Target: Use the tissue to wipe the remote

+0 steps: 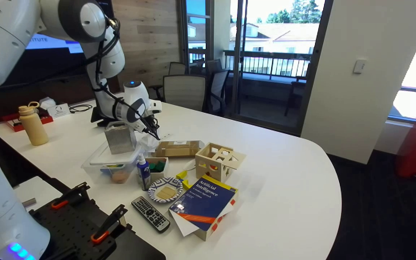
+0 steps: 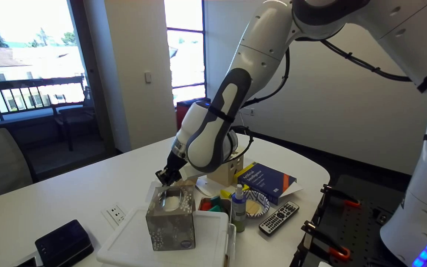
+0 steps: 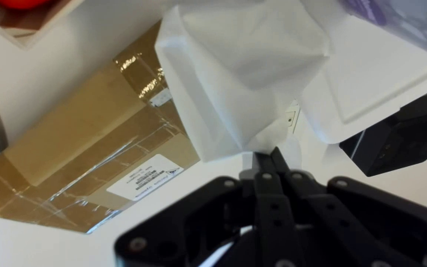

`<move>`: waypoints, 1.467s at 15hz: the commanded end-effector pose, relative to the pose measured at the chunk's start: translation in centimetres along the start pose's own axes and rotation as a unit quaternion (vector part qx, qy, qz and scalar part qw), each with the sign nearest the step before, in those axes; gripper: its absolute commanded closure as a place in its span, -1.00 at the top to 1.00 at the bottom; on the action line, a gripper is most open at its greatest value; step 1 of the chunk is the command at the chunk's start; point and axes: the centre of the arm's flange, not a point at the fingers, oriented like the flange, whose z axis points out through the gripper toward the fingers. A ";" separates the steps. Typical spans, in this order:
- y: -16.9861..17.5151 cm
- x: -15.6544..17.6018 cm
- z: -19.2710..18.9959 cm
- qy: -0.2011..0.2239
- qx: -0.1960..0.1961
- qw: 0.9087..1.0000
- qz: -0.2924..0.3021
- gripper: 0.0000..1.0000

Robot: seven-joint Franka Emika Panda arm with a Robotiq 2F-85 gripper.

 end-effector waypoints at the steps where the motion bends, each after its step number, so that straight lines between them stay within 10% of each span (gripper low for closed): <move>1: 1.2 1.5 2.2 -0.021 0.013 1.000 -0.007 -0.99; 9: 2.3 2.2 4.3 -0.103 0.020 0.994 0.019 -0.99; 10: 2.3 2.4 4.2 -0.108 0.018 0.994 0.022 -0.47; 22: 2.1 6.2 -4.1 -0.048 0.022 0.997 0.059 1.00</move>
